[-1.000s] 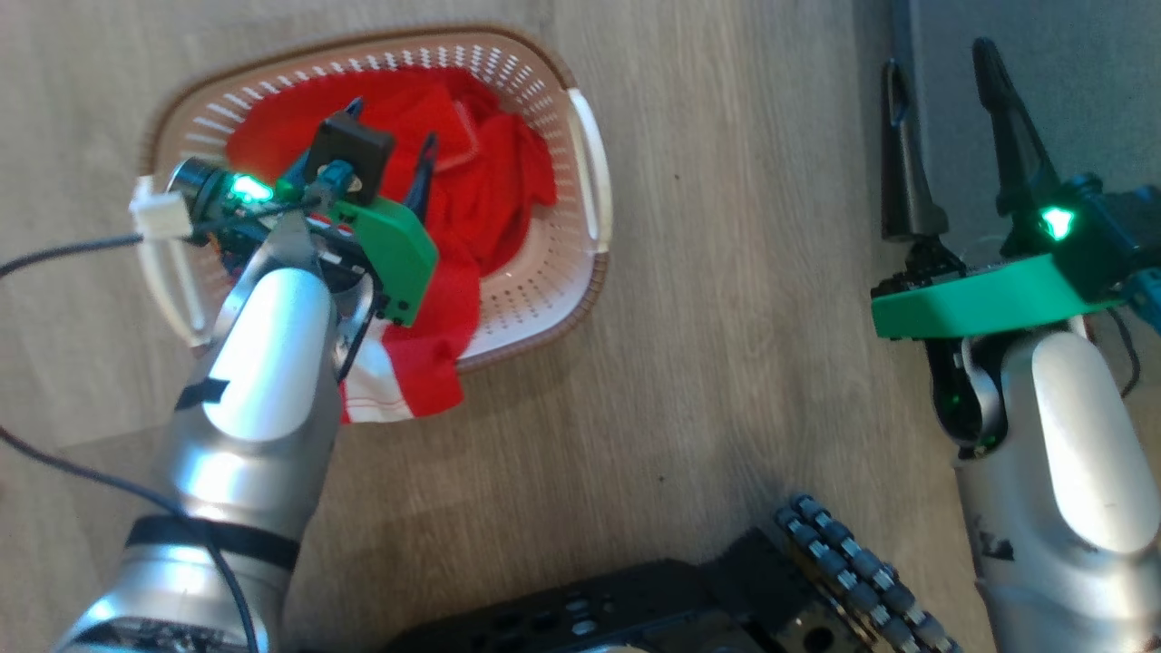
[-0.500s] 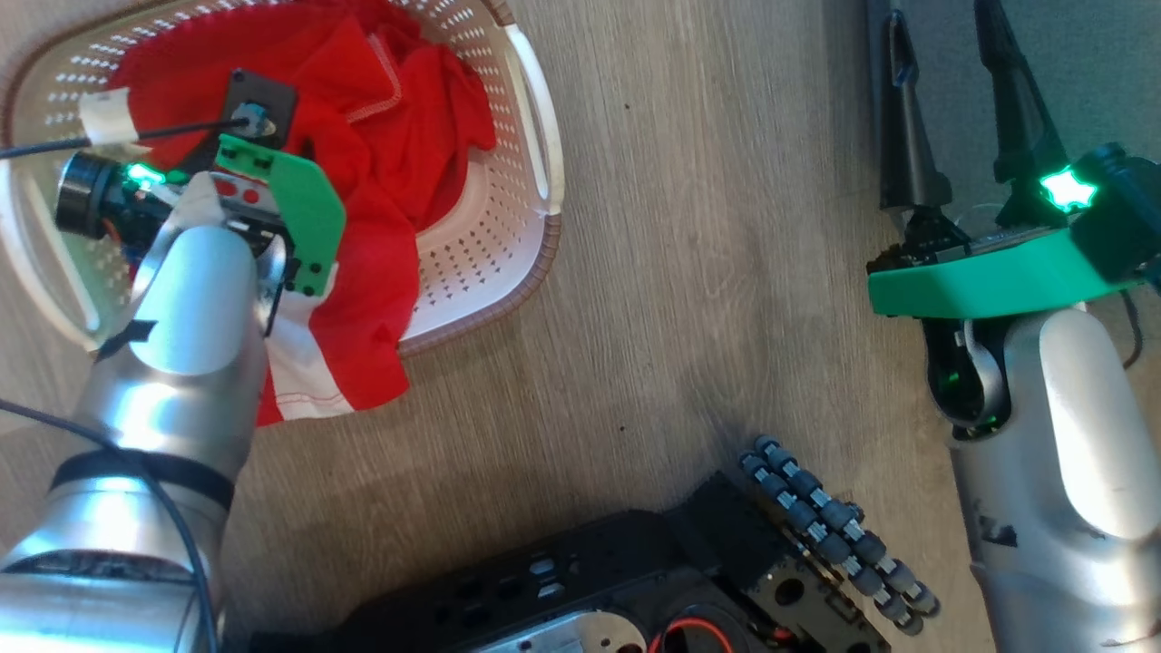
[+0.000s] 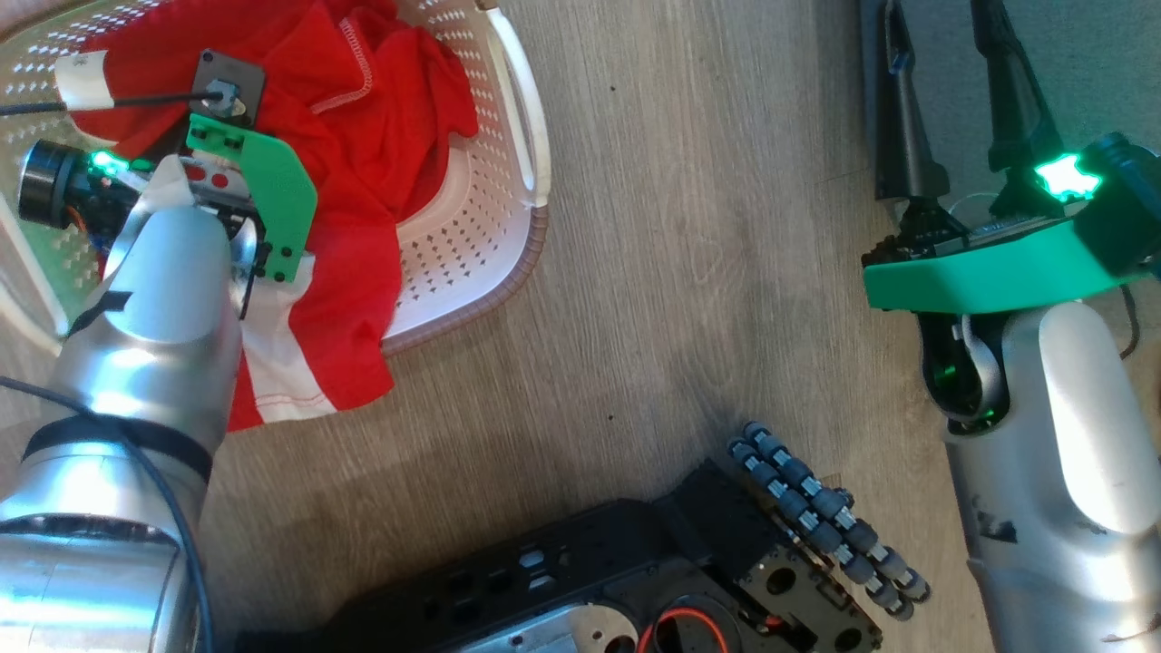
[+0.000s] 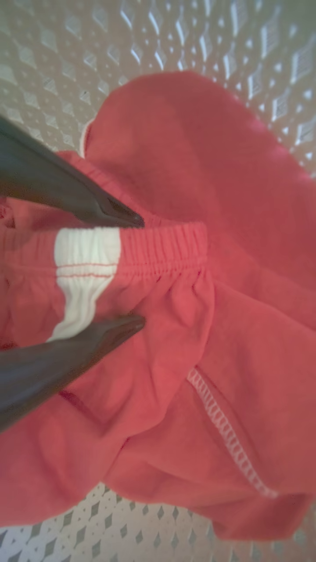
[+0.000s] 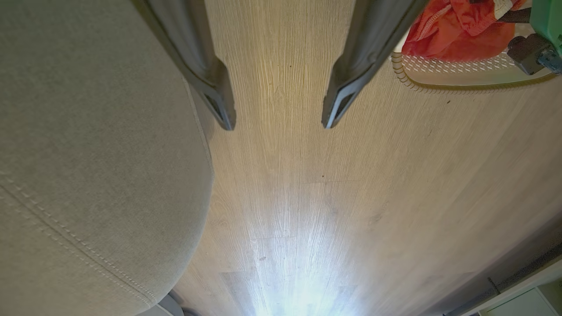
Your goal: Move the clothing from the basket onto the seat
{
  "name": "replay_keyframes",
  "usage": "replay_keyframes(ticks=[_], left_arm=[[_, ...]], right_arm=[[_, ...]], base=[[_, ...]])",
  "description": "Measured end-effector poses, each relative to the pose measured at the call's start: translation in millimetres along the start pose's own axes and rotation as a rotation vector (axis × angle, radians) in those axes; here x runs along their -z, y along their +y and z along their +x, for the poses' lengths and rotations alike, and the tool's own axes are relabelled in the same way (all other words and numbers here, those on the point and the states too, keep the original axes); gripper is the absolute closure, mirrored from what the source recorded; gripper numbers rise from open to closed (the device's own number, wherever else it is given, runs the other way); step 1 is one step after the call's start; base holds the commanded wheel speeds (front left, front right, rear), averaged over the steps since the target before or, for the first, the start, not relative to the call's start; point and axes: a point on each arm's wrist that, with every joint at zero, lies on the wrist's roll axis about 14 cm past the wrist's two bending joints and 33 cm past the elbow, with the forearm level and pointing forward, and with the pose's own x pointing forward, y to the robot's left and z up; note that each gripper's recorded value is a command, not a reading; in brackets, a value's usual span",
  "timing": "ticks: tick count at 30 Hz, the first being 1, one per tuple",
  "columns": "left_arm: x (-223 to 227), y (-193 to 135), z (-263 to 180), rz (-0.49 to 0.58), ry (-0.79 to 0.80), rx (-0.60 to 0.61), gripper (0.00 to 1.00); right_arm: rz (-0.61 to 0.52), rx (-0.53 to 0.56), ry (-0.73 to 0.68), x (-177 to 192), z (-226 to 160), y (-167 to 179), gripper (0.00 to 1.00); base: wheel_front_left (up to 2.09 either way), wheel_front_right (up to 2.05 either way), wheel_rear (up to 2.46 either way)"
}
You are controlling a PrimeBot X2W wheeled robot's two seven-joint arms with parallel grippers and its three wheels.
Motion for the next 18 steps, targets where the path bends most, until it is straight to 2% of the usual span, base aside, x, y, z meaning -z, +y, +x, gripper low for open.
replay_keyframes(ticks=[1,2,3,5,8,18], left_arm=[[-0.2,-1.8,0.6,0.002,-0.006,0.006,0.00],[-0.2,-3.5,1.0,0.006,-0.009,0.011,0.20],[0.3,-5.7,1.2,0.006,-0.009,0.018,0.56],[-0.4,-8.6,0.5,0.013,-0.019,0.028,1.00],[-4.9,-9.5,-4.1,0.021,-0.034,0.029,1.00],[-57.0,-2.5,-51.7,-0.095,-0.266,0.020,1.00]], right_arm=[[0.004,0.003,0.000,-0.1,-0.3,-0.8,0.00],[0.005,0.005,0.000,-0.2,-0.6,-1.5,0.00],[0.009,0.007,0.000,-0.5,-0.9,-2.2,0.00],[0.010,0.010,-0.001,-1.4,-1.4,-2.9,0.00],[0.016,0.015,-0.013,-6.8,-2.1,-4.2,0.00],[0.047,0.042,-0.075,-37.8,-16.6,-8.2,0.00]], base=[[0.00,0.00,0.00],[0.00,0.00,0.00],[0.00,0.00,0.00],[0.00,0.00,0.00],[0.00,0.00,0.00],[0.00,0.00,0.00]])
